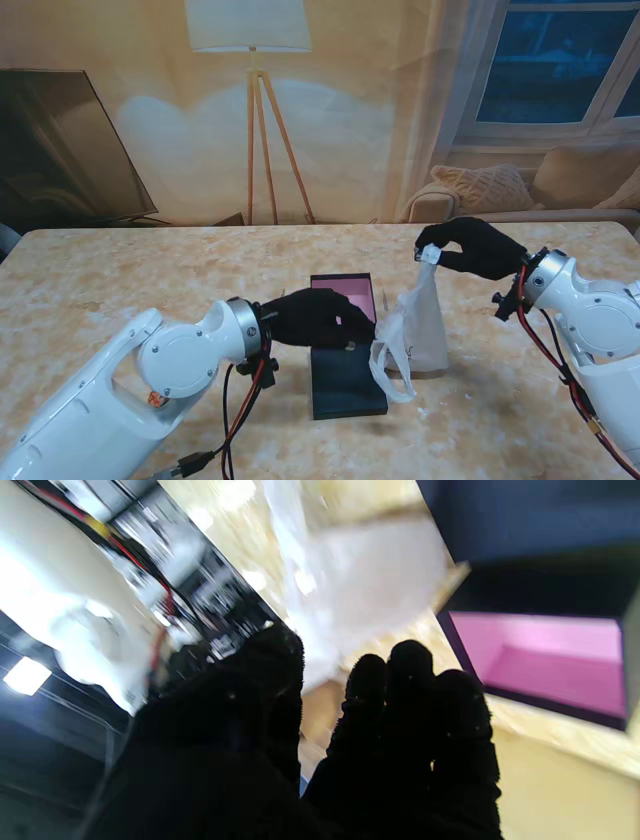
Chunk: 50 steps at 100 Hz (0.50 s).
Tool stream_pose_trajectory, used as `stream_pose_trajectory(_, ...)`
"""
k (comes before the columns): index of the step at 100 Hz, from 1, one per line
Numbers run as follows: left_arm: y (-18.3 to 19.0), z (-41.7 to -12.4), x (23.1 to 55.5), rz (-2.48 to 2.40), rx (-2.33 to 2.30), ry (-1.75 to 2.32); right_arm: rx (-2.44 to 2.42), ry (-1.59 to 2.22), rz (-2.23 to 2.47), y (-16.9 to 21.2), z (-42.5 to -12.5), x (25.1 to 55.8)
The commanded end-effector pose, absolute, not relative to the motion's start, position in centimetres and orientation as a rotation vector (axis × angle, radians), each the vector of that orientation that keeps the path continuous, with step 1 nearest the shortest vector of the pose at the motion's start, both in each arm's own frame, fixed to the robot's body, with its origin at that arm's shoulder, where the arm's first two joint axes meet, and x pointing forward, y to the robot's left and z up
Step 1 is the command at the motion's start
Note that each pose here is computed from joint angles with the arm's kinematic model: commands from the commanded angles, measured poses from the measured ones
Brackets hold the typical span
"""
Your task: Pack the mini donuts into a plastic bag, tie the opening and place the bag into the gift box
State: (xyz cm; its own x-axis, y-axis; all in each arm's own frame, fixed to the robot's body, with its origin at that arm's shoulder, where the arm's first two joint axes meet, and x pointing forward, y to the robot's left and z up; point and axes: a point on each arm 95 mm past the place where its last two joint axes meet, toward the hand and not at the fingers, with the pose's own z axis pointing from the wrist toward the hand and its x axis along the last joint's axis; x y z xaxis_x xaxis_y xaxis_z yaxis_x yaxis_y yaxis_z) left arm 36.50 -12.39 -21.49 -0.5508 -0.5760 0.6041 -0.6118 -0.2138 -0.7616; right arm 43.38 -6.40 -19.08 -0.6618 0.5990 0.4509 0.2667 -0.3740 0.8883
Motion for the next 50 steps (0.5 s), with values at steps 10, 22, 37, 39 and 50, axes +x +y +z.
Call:
stream_pose_trajectory(10,-12.1,-21.7,37.4,1.870,1.380,-1.998,1.166,1.623,2.126,-6.1,-19.5,43.1)
stream_pose_trajectory(22,-12.6,-21.7,37.4,1.844,1.354,-1.991,1.172,1.618,2.118,-6.2,-19.6,43.2)
stream_pose_trajectory(37,-14.0,-21.1,38.0,1.808,1.304,-2.046,1.185,1.609,2.115,-6.1,-19.6,43.3)
stream_pose_trajectory(39,-14.3,-21.1,38.1,1.804,1.296,-2.056,1.188,1.608,2.116,-6.1,-19.6,43.3)
stream_pose_trajectory(50,-15.3,-21.3,38.9,1.759,1.255,-2.088,1.199,1.601,2.119,-6.0,-19.6,43.4)
